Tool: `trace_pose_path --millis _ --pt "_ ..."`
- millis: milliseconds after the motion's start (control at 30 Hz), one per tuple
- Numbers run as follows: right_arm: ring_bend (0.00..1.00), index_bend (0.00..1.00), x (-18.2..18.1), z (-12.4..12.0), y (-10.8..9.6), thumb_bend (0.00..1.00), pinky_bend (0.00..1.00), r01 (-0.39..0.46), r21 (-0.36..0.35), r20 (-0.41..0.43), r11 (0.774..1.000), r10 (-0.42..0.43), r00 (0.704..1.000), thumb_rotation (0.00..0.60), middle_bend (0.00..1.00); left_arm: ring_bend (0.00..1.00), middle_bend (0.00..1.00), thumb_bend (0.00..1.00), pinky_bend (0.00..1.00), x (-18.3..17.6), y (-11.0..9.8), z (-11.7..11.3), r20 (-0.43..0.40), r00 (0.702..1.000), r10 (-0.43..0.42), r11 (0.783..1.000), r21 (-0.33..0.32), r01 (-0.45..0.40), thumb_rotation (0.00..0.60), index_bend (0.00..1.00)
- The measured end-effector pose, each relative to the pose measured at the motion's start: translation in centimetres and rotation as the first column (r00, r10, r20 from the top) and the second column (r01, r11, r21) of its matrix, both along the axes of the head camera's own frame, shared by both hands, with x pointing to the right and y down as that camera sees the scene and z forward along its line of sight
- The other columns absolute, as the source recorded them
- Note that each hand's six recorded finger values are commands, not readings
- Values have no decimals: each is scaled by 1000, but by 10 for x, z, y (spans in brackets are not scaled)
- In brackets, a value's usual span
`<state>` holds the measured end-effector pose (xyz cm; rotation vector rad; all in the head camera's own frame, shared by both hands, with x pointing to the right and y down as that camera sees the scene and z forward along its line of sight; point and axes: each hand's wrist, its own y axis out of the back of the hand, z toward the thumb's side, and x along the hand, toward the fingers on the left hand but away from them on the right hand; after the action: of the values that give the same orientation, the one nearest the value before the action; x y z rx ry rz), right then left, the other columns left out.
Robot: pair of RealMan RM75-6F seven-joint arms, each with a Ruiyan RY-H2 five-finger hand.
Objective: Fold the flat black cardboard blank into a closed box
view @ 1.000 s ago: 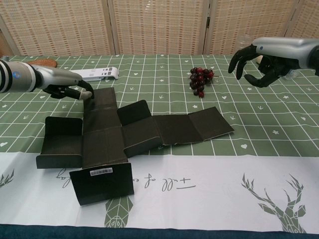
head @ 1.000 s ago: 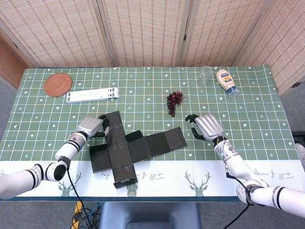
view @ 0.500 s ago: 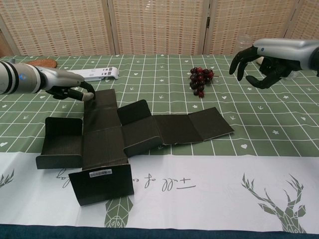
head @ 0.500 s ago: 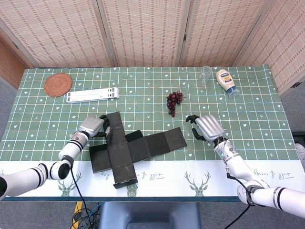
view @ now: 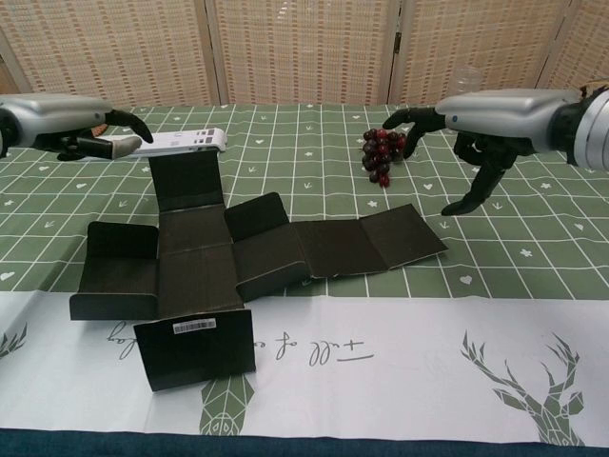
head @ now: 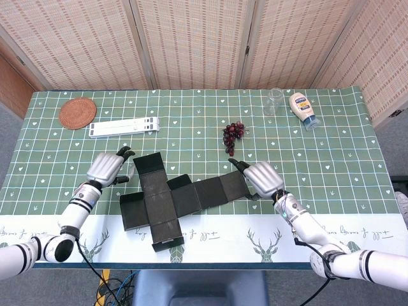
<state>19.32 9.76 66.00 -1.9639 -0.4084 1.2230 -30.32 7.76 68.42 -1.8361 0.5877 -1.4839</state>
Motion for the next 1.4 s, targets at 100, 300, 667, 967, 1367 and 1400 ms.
trace_pose_path --millis 100,300,667,967,1367,1400 --pt "816 0 -14 4 4 122 1000 34 -11 -31 999 -34 999 600 89 800 135 517 905 -10 7 -11 -24 1000 -20 999 41 21 87 173" --pt "806 0 -48 17 14 117 1000 78 -50 -88 996 -82 993 600 66 795 132 516 905 -30 23 -30 -50 998 -39 996 75 43 86 169" --pt "806 0 -101 36 32 117 1000 122 -85 -180 989 -135 974 600 67 793 129 516 905 -43 39 -46 -67 997 -48 996 72 53 84 169" --pt "806 0 -116 50 37 117 1000 107 -85 -241 991 -124 962 600 68 793 127 515 905 -48 43 -48 -77 995 -62 996 61 67 85 168" --pt "806 0 -131 62 42 116 1000 100 -93 -270 991 -122 955 600 77 793 125 515 905 -56 47 -49 -81 994 -75 996 51 79 86 167" --pt "806 0 -131 62 42 116 1000 101 -91 -274 991 -123 954 600 79 793 124 516 905 -56 47 -49 -81 994 -75 996 50 79 86 167"
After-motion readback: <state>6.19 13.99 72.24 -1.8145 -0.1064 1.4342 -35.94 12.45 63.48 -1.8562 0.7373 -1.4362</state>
